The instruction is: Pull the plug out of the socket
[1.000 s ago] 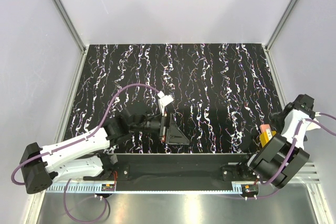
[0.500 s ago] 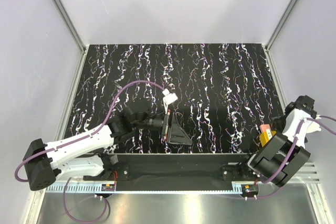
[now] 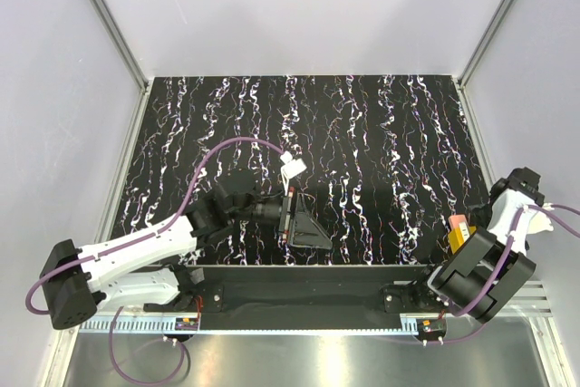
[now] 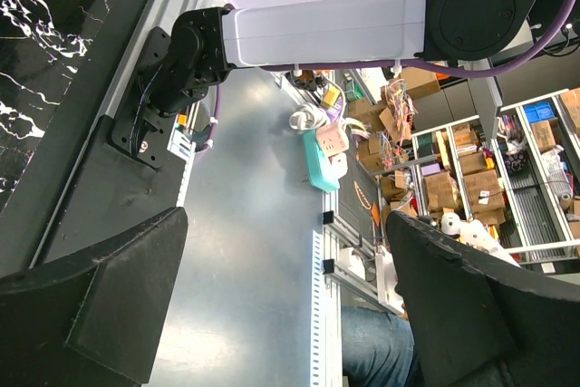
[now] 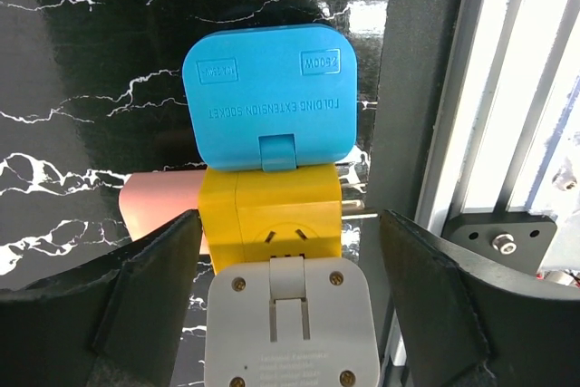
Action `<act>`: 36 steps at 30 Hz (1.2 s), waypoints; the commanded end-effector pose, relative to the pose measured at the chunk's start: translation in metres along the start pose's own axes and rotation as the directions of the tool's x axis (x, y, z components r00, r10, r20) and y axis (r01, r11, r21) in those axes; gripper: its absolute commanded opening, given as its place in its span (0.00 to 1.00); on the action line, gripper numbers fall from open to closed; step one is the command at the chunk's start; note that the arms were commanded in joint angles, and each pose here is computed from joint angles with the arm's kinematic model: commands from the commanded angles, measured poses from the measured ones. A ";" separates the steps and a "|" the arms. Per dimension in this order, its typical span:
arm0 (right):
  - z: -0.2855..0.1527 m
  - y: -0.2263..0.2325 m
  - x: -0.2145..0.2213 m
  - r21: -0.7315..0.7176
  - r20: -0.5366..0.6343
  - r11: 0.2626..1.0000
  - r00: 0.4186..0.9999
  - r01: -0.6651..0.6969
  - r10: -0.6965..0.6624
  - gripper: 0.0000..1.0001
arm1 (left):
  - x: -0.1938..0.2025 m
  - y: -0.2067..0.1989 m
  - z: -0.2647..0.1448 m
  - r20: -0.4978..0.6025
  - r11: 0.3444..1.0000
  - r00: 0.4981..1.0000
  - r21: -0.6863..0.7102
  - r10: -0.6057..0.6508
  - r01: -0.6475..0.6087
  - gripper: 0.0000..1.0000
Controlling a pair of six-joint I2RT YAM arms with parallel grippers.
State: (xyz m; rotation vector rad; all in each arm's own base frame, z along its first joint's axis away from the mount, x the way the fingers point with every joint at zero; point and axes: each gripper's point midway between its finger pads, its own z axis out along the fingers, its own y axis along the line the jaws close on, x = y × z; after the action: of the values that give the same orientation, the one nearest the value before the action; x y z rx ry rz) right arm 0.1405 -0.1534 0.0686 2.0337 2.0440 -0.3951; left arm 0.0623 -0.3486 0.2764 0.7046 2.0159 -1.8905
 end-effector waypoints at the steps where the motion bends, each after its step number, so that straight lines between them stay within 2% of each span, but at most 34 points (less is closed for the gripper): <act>1: 0.007 -0.001 -0.011 0.019 0.052 0.999 0.998 -0.037 0.035 0.85 | -0.010 -0.021 -0.005 0.033 0.996 0.998 0.067 0.056 -0.058 0.96; 6: 0.013 0.000 -0.010 0.012 0.063 0.999 0.997 -0.039 0.038 0.82 | -0.012 -0.022 -0.008 0.040 0.997 0.997 0.052 0.059 -0.061 0.96; 10: 0.015 0.002 -0.009 -0.002 0.068 0.999 0.997 -0.047 0.047 0.74 | -0.013 -0.020 -0.009 0.037 0.997 0.997 0.044 0.060 -0.062 0.95; 15: 0.010 0.004 -0.011 -0.031 0.085 0.998 0.995 -0.056 0.058 0.56 | -0.013 -0.017 -0.009 0.047 0.998 0.998 0.032 0.050 -0.052 0.93; 19: 0.009 0.012 0.000 -0.088 0.036 0.994 0.998 -0.058 0.061 0.41 | -0.014 -0.009 -0.006 0.046 0.999 0.998 -0.001 0.039 -0.039 0.90; 21: 0.007 0.018 0.003 -0.124 0.016 0.990 0.998 -0.066 0.068 0.29 | -0.018 -0.006 -0.004 0.053 0.999 0.998 -0.018 0.036 -0.035 0.88; 25: 0.000 0.035 0.023 -0.227 -0.044 0.973 0.998 -0.048 0.039 0.13 | -0.025 0.000 0.002 0.070 0.998 0.997 -0.045 0.034 -0.031 0.86; 28: -0.008 0.042 0.034 -0.238 -0.041 0.971 0.999 -0.006 -0.004 0.06 | -0.033 0.009 0.010 0.097 0.997 0.995 -0.076 0.021 -0.014 0.82; 32: -0.017 0.053 0.060 -0.254 -0.056 0.966 0.997 0.039 -0.055 0.05 | -0.037 0.021 0.044 0.085 0.995 0.996 -0.098 -0.010 0.018 0.79; 34: -0.018 0.055 0.065 -0.240 -0.052 0.969 0.996 0.062 -0.077 0.05 | -0.039 0.012 0.066 0.070 0.997 0.998 -0.071 -0.002 0.007 0.76; 35: -0.020 0.057 0.068 -0.240 -0.049 0.967 0.994 0.082 -0.096 0.05 | -0.036 0.029 0.082 0.051 0.995 0.998 -0.098 -0.024 0.029 0.75; 36: -0.019 0.056 0.070 -0.230 -0.051 0.969 0.993 0.090 -0.105 0.05 | -0.036 0.029 0.093 0.047 0.995 0.999 -0.091 -0.024 0.028 0.73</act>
State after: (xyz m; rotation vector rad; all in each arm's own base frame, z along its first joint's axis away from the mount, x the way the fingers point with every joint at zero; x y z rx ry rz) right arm 0.1939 -0.0889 0.0580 1.7999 2.1344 -0.1157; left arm 0.0911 -0.4100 0.2404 0.6080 2.1900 -1.7592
